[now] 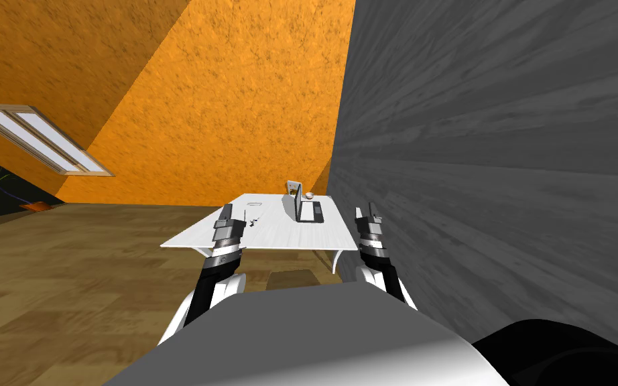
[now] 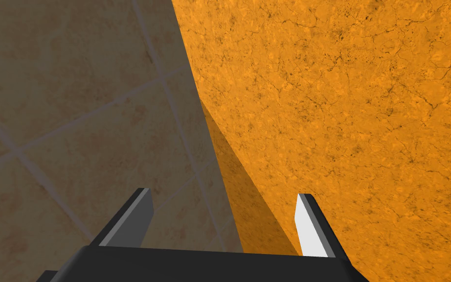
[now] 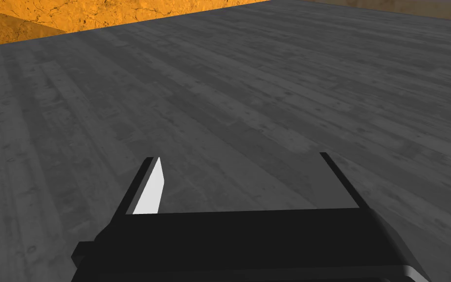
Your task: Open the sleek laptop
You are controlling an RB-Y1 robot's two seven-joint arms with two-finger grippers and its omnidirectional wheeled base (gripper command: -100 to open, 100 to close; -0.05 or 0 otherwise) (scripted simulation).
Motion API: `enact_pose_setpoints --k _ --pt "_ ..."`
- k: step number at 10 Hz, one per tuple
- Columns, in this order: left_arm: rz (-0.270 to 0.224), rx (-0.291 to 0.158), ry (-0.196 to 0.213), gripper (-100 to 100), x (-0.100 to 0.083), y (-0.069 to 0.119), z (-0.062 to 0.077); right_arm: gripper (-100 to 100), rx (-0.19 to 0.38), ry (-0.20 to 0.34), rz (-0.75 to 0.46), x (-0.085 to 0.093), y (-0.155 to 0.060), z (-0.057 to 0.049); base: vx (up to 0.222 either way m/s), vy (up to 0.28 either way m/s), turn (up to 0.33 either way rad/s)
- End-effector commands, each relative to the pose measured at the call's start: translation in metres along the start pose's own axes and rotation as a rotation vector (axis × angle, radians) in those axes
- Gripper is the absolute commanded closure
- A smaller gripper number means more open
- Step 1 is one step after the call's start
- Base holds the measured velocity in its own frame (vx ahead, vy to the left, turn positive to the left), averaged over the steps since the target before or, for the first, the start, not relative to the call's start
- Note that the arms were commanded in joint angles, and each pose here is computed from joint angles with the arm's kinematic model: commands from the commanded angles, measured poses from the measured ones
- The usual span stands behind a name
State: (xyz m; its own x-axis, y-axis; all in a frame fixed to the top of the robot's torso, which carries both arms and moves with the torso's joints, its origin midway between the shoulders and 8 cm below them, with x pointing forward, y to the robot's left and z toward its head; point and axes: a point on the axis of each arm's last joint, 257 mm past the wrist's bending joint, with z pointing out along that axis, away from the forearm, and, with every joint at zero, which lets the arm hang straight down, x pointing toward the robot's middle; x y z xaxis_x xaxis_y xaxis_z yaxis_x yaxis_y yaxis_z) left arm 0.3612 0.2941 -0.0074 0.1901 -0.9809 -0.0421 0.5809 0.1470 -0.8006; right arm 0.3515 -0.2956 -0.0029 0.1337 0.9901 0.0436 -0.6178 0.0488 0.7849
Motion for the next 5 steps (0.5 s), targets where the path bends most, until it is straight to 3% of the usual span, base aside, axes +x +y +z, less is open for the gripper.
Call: enact_pose_setpoints --k 1,5 --pt "0.0 0.0 0.0 0 0.0 0.0 0.0 0 0.0 0.0 0.0 0.0 0.0 0.0 0.0 0.0 0.0" --pt "0.0 0.0 0.0 0 0.0 -0.0001 0.0 0 0.0 0.0 0.0 0.0 0.0001 0.0 0.0 0.0 0.0"
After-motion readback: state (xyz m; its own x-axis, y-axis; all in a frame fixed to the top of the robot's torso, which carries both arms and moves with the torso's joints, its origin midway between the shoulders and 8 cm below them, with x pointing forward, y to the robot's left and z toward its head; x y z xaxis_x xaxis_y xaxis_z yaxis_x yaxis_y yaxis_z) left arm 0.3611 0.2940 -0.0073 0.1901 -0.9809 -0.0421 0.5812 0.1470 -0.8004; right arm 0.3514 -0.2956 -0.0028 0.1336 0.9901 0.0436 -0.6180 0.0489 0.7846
